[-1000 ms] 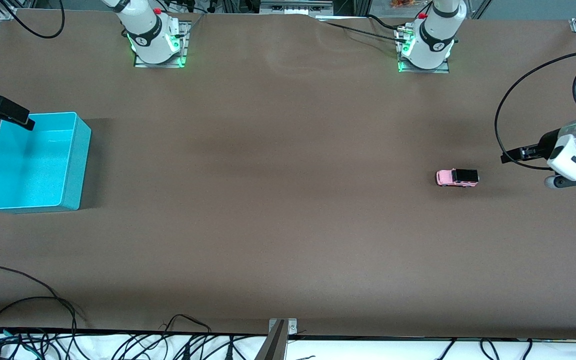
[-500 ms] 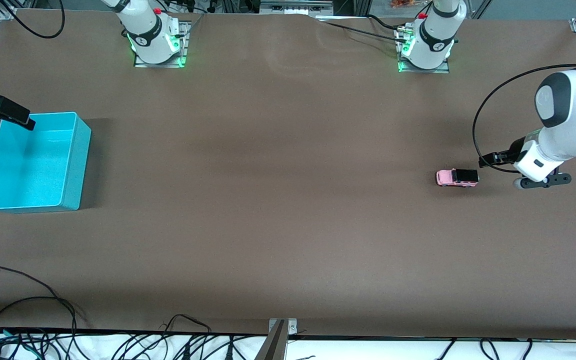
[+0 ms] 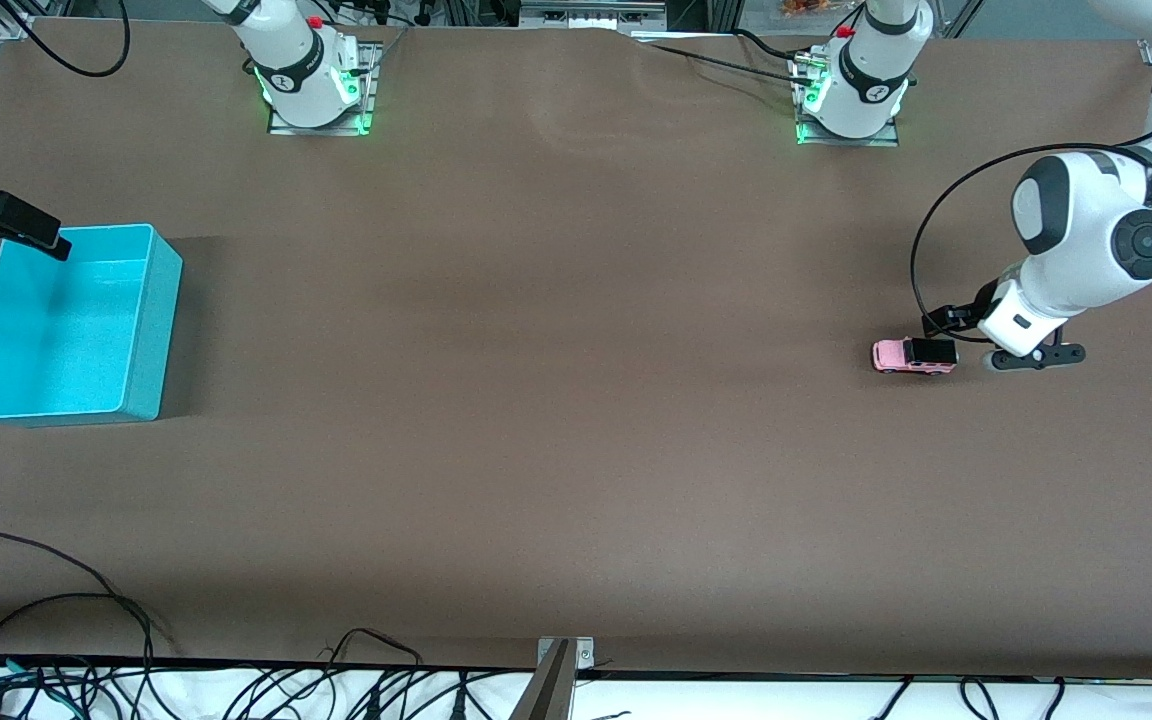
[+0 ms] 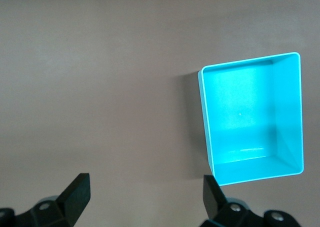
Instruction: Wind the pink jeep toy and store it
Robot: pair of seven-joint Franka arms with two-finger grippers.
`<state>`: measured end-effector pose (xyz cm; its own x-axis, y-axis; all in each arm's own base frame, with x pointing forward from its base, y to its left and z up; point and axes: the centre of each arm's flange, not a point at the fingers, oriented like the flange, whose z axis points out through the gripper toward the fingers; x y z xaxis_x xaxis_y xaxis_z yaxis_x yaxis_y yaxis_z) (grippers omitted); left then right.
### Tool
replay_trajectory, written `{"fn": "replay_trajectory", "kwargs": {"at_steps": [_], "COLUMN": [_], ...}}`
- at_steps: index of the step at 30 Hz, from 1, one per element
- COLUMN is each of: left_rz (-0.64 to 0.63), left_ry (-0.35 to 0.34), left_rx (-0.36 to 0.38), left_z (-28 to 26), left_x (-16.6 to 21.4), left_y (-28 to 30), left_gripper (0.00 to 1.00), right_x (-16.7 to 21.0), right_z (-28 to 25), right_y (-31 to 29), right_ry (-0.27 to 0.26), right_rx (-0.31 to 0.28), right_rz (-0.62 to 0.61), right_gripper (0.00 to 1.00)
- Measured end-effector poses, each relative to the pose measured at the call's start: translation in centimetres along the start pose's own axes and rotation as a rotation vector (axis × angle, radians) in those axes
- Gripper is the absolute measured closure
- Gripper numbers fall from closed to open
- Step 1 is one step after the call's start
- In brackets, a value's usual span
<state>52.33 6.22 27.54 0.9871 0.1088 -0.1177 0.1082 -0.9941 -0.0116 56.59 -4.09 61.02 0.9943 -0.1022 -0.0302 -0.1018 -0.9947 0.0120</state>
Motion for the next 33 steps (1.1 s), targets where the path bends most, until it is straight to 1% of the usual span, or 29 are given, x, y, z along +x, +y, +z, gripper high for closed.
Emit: {"fn": "replay_trajectory", "kwargs": {"at_steps": [4,8,12,17,22,27,33], "left_rz": [0.069,0.170,0.282,0.443,0.658,0.799,0.983], "left_ry": [0.014,0.033,0.033,0.038,0.039,0.036,0.016], "left_rx": [0.001,0.002,0.004,0.007,0.012,0.013,0.006], "left_z": [0.5,1.3,2.1,2.7,3.0,3.1,4.7], "left_x": [0.0,0.1,0.0,0.1,0.2,0.1,-0.5], "left_y": [0.6,0.6,0.3,0.0,-0.1,-0.1,-0.1], "left_gripper": [0.00,0.00,0.00,0.00,0.00,0.00,0.00], "right_x": [0.0,0.0,0.0,0.0,0.0,0.0,0.0], "right_z": [0.0,0.0,0.0,0.0,0.0,0.0,0.0], "right_y": [0.0,0.0,0.0,0.1,0.1,0.1,0.1], "right_ry": [0.000,0.000,0.000,0.000,0.000,0.000,0.000], "right_rx": [0.000,0.000,0.000,0.000,0.000,0.000,0.000], "right_rz": [0.000,0.000,0.000,0.001,0.002,0.002,0.002], "right_gripper": [0.00,0.00,0.00,0.00,0.00,0.00,0.00]}}
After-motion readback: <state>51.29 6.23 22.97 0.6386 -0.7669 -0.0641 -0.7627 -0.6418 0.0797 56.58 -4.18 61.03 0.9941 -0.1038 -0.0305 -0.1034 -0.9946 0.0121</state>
